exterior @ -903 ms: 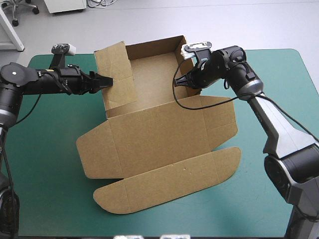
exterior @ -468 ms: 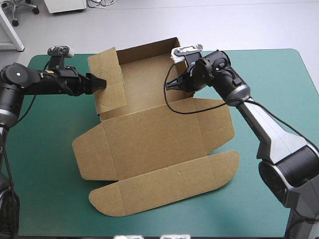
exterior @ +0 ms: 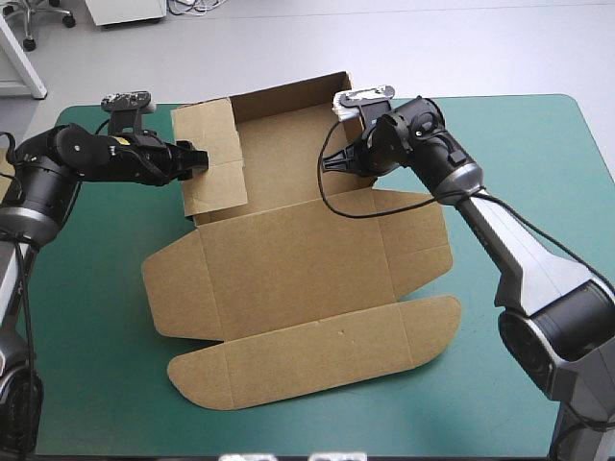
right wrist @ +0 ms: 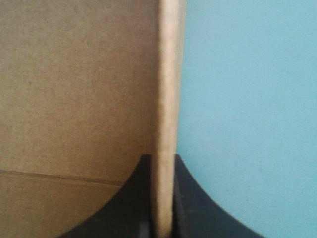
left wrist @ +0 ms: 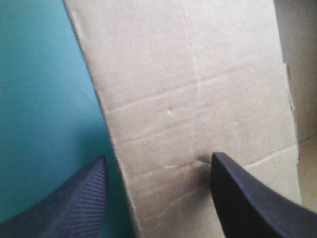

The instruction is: Fold the box

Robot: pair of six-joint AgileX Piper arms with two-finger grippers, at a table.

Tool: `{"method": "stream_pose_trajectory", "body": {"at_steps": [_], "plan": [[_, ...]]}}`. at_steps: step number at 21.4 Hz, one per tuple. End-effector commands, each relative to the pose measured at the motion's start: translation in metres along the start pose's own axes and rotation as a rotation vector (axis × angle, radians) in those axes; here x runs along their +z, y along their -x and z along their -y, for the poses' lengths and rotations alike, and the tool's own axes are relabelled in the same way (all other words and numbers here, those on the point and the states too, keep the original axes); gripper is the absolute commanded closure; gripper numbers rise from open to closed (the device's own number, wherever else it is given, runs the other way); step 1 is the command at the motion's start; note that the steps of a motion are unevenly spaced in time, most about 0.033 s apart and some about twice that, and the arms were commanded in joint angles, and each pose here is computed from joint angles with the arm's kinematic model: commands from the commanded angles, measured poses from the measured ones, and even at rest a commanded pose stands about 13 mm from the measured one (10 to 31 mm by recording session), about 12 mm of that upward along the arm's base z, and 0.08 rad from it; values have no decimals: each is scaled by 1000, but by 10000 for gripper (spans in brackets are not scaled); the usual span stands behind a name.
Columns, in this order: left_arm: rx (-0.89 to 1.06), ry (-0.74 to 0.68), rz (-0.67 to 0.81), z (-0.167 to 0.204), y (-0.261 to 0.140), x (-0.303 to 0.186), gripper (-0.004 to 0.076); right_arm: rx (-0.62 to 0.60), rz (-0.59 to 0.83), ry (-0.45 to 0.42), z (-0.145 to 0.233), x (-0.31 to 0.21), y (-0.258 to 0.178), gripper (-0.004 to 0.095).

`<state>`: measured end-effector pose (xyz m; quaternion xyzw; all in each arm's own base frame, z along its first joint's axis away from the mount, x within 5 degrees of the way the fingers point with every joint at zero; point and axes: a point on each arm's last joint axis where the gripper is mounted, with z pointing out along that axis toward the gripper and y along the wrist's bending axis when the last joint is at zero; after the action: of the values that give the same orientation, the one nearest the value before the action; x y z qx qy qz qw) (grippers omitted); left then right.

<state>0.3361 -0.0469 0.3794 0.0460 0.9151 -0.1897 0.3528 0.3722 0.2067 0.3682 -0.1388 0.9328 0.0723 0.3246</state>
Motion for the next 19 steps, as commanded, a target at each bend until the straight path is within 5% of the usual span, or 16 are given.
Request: {"method": "stream_pose_trajectory", "body": {"at_steps": [1,11,19], "plan": [[-76,-35,106,8,14,-9,291,10,148,38,-1,-39,14,920],[-179,-78,145,7,20,7,292,-1,171,41,-1,-38,16,919],[-153,-97,116,44,12,52,334,-37,141,4,2,-38,14,920]]}}
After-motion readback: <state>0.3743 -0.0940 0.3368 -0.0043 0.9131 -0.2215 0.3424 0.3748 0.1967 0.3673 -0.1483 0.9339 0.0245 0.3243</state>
